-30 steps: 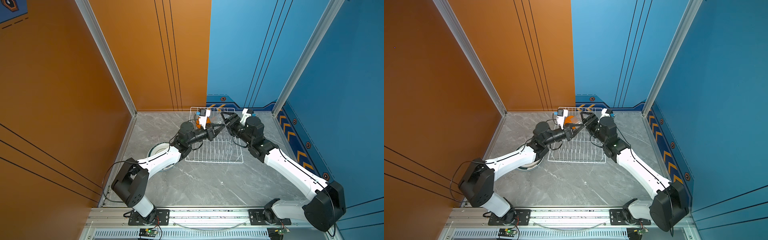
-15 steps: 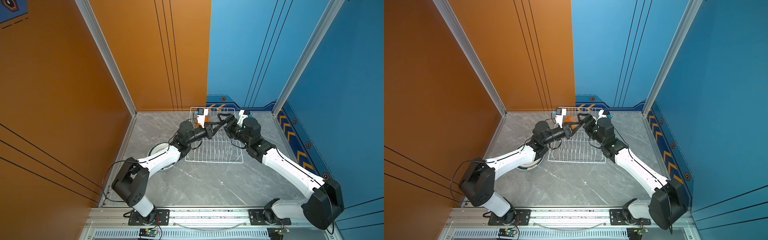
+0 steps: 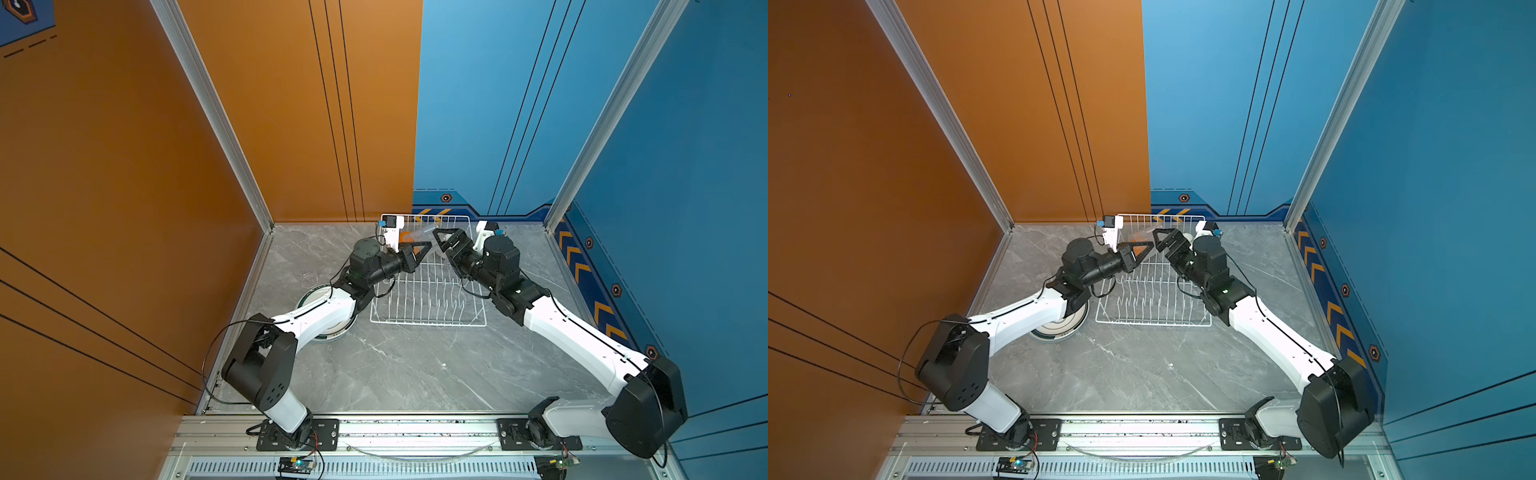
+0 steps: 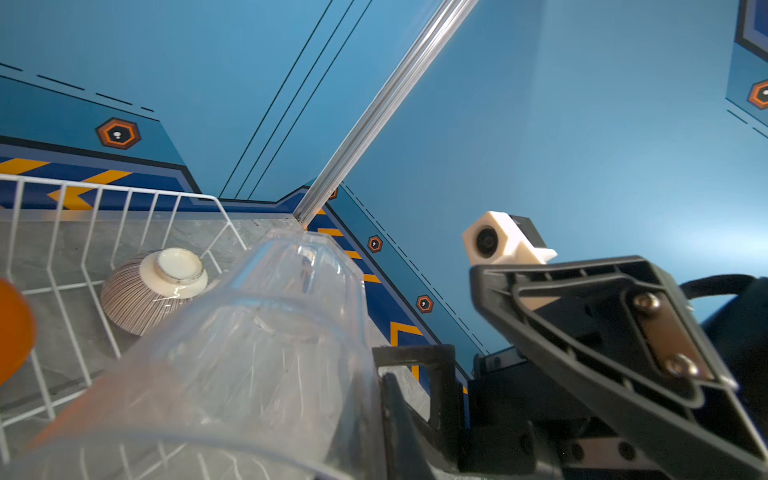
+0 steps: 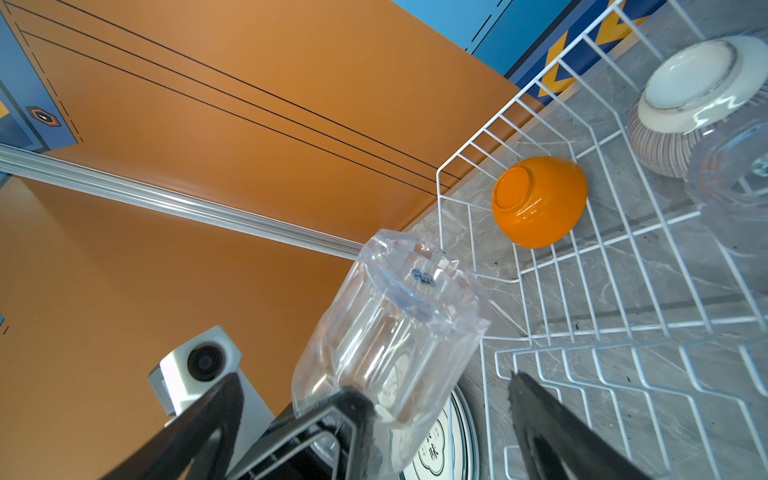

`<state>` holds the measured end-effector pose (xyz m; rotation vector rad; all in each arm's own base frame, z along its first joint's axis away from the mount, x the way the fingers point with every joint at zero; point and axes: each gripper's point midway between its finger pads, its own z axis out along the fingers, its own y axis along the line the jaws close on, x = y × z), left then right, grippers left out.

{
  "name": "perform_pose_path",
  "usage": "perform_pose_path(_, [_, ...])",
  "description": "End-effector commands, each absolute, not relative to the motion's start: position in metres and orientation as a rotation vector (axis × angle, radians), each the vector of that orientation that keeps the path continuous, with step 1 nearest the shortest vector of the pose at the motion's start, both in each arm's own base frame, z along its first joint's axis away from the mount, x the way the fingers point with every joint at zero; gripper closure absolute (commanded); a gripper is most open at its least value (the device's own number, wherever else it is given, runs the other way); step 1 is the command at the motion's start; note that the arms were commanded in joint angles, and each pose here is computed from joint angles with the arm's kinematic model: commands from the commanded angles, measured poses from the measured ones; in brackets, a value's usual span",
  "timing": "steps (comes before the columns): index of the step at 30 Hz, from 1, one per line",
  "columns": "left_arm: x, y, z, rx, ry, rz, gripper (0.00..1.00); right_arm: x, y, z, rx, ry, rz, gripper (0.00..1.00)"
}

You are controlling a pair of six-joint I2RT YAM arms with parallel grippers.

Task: Unload the mixed dishes from the dish rack
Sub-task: 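Carry the glass toward the table with the left gripper while the right gripper withdraws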

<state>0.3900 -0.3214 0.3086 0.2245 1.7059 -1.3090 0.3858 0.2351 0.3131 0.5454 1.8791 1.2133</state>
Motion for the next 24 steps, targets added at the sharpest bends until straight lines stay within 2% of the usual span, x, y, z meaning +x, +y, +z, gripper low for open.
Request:
perform_pose_path(1, [0.392, -0.300, 0.325, 0.194, 1.691, -1.243, 1.00, 0.387, 0.228, 0.312, 0.514, 1.899, 1.120, 0.00])
perform_pose_path(7, [0.391, -0.261, 0.324, 0.132, 1.784, -1.071, 1.00, 0.372, 0.206, 0.306, 0.470, 1.960, 0.936, 0.00])
perform_pose_path(15, [0.377, -0.201, 0.326, 0.129, 1.968, -0.750, 1.00, 0.331, 0.156, 0.280, 0.479, 2.009, 0.665, 0.00])
perform_pose_path(24, [0.380, -0.149, 0.291, 0.124, 2.251, -0.327, 1.00, 0.299, 0.133, 0.243, 0.484, 2.060, 0.576, 0.00])
